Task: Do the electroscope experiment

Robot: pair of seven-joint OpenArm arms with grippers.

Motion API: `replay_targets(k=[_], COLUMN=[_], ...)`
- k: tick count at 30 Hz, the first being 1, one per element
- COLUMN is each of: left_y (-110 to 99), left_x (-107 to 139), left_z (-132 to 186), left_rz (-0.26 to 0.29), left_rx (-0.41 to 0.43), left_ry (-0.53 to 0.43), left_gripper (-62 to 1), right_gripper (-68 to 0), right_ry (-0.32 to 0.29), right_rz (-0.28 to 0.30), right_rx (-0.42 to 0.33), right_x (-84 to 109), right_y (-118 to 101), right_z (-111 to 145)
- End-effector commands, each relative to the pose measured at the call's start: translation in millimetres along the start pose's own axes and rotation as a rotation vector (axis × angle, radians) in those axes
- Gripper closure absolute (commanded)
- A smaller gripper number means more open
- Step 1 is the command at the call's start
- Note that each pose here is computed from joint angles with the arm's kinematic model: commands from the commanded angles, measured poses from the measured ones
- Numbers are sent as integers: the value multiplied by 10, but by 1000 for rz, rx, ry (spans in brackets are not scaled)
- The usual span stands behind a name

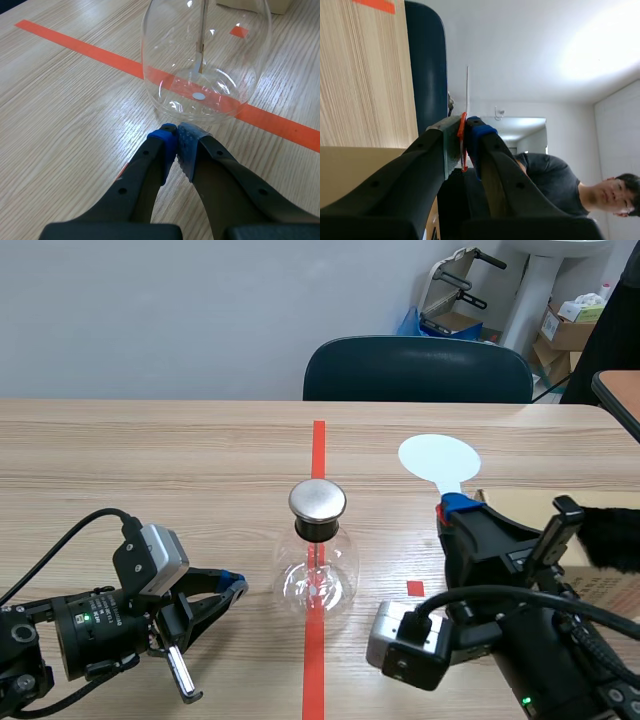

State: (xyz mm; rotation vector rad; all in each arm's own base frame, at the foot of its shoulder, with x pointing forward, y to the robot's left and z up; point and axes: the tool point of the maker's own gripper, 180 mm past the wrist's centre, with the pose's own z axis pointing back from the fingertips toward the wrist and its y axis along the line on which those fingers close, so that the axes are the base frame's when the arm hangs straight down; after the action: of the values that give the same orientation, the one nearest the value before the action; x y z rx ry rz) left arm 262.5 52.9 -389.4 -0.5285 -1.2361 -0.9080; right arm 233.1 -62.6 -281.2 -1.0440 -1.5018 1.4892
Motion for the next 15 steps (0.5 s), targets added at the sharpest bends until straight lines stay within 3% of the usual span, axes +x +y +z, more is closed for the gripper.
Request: replay_targets(k=[1,15], left_y=[-13,-13], left_x=[125,126], left_z=[-51,-51], left_rz=[3,2], left_rx=[-5,-5], left_ry=[-43,-43], left_gripper=[-31,-31], right_gripper=[-6,-6], right_ry=[-27,-327], right_rz=[12,23], right_rx=[-33,-26], right_x=[31,560], right_y=[-99,-78], right_z=[-41,53])
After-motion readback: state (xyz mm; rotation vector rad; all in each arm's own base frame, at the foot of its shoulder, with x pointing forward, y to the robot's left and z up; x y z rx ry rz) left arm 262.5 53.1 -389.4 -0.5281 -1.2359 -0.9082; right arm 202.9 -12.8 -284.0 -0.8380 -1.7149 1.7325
